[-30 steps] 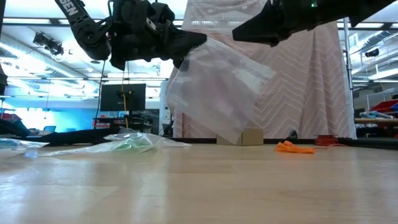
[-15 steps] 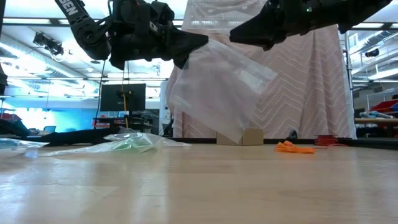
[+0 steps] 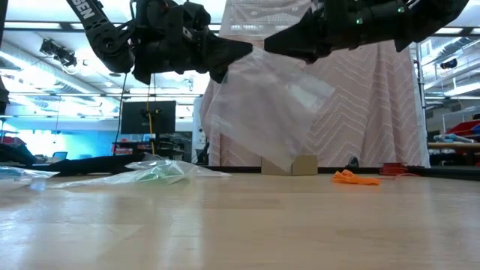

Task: Sort rubber bands
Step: Open the transparent zip bag

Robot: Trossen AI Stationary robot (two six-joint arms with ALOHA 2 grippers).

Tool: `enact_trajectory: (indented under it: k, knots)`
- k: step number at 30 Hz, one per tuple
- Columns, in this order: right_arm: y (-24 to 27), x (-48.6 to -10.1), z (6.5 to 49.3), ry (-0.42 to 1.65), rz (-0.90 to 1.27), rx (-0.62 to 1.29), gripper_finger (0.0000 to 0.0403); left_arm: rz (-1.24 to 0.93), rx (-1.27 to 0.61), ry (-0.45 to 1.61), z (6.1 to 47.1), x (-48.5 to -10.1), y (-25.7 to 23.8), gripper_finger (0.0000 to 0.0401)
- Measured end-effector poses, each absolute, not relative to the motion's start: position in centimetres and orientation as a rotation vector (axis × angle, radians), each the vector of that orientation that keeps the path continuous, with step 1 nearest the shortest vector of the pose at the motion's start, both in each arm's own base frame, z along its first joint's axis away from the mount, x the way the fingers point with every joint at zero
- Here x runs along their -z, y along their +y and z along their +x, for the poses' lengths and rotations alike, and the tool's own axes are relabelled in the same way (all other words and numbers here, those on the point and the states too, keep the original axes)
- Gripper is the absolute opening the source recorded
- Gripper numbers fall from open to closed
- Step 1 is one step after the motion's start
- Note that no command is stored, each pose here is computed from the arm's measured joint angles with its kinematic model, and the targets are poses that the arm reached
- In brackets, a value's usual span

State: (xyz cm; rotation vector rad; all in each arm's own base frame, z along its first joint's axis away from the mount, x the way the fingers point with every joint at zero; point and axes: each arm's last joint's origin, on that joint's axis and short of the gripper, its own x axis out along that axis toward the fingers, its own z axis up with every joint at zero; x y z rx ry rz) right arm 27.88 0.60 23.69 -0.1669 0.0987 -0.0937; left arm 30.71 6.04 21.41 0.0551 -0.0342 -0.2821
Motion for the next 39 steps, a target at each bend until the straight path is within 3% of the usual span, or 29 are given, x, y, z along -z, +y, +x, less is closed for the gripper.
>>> enact_trajectory:
  k: [5,12,39]
  knots:
    - [0.6,-25.3,27.0,0.043,-0.162,0.097,0.0114,0.060,0.292,-0.027,30.7,-21.3,6.0,0.0001]
    - [0.4,-23.7,27.5,0.130,-0.135,0.098,0.0114,0.081,0.291,-0.032,30.7,-21.3,6.0,0.0001]
    - [0.1,-23.3,27.7,0.157,-0.084,0.113,0.0113,0.088,0.287,-0.047,30.7,-21.5,6.0,0.0001]
